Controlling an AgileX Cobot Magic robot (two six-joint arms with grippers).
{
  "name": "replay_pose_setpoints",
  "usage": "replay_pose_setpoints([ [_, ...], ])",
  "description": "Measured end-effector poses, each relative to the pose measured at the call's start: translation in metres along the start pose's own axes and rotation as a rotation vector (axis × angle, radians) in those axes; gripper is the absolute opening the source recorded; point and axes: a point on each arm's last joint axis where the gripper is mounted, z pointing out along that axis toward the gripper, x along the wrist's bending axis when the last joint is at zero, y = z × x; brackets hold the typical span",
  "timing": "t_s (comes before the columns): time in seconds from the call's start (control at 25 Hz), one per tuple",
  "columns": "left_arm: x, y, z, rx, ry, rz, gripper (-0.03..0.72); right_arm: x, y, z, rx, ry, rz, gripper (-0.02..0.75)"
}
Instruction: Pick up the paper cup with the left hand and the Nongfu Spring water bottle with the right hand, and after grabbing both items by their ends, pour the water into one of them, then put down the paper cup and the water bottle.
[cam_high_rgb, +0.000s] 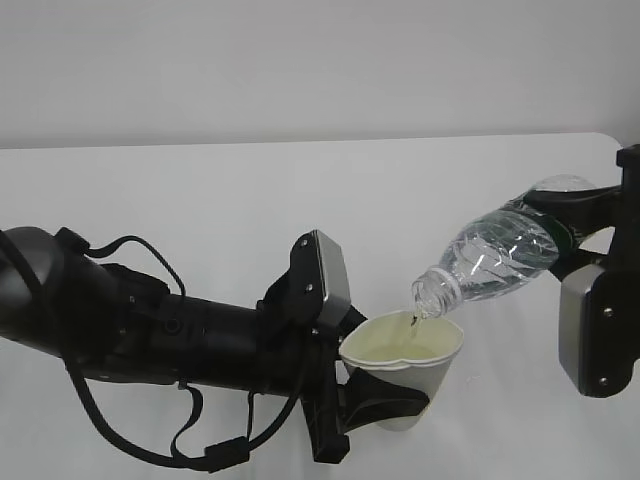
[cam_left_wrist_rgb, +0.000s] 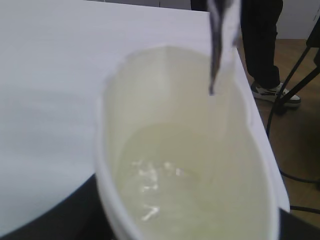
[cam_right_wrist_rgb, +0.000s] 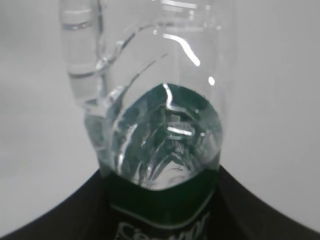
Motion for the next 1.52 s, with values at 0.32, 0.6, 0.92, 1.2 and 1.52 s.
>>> replay_pose_setpoints([
  [0.32, 0.0000, 0.0000, 0.0000, 0.000, 0.000, 0.000, 0.382, -0.0007, 0.0002, 0.0000, -0.002, -0.008, -0.002, 0.353],
  [0.6, 0.0000, 0.0000, 0.0000, 0.000, 0.000, 0.000, 0.382, -0.0010, 0.0000, 0.0000, 0.000, -0.010, 0.001, 0.353],
  [0.92, 0.0000, 0.0000, 0.0000, 0.000, 0.000, 0.000, 0.382, -0.0015, 0.0000, 0.0000, 0.000, -0.017, 0.003, 0.353],
  [1.2, 0.0000, 0.0000, 0.0000, 0.000, 0.000, 0.000, 0.382, -0.0016, 0.0000, 0.0000, 0.000, -0.017, 0.001, 0.353],
  [1.52, 0.0001, -0.0001, 0.0000, 0.001, 0.001, 0.000, 0.382, -0.0016, 0.0000, 0.0000, 0.000, -0.017, -0.001, 0.353],
])
